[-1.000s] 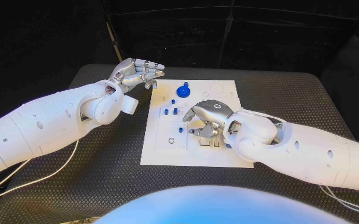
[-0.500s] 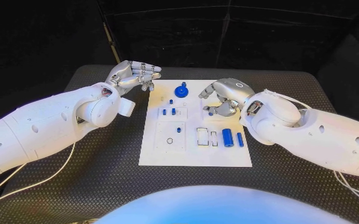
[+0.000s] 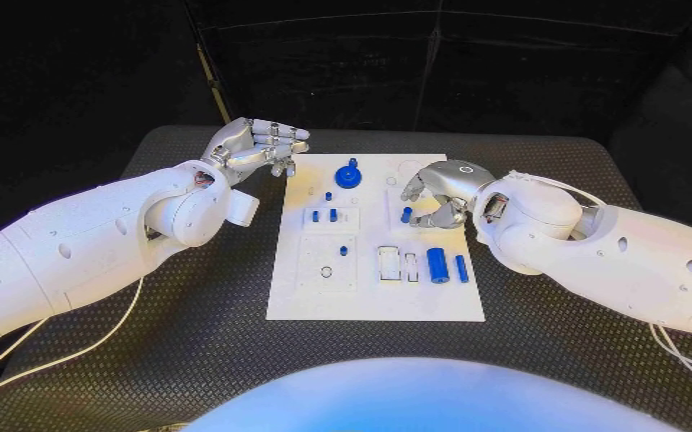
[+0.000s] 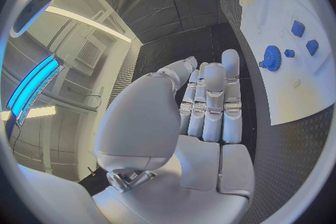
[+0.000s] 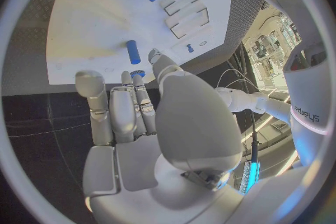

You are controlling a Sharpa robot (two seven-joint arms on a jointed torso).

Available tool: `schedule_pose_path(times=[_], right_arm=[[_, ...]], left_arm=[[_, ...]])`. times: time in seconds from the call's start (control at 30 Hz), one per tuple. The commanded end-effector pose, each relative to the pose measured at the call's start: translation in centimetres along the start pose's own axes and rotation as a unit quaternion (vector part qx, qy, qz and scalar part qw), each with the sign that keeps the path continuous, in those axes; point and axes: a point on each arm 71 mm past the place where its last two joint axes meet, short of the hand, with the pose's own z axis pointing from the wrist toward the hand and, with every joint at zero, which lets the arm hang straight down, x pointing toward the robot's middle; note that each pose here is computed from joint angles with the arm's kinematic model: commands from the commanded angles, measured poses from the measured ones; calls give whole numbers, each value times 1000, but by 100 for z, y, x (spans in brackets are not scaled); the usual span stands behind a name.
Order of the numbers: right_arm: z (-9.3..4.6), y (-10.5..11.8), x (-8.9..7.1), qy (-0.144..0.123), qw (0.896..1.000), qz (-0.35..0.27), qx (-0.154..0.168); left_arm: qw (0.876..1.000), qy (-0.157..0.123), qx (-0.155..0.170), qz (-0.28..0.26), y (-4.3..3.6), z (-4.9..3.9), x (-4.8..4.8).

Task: Assemble the parts on the task board

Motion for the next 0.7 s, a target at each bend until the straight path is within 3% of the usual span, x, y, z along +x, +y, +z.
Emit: schedule_pose_path(times=[0.03,0.7], right_arm=[[29,8,38,27,999,-17,4],[189,3,120,38,999,-13,10]], left_arm=[[1000,6,3,-4,-15,3,14],[1000,6,3,-4,-15,5,16]])
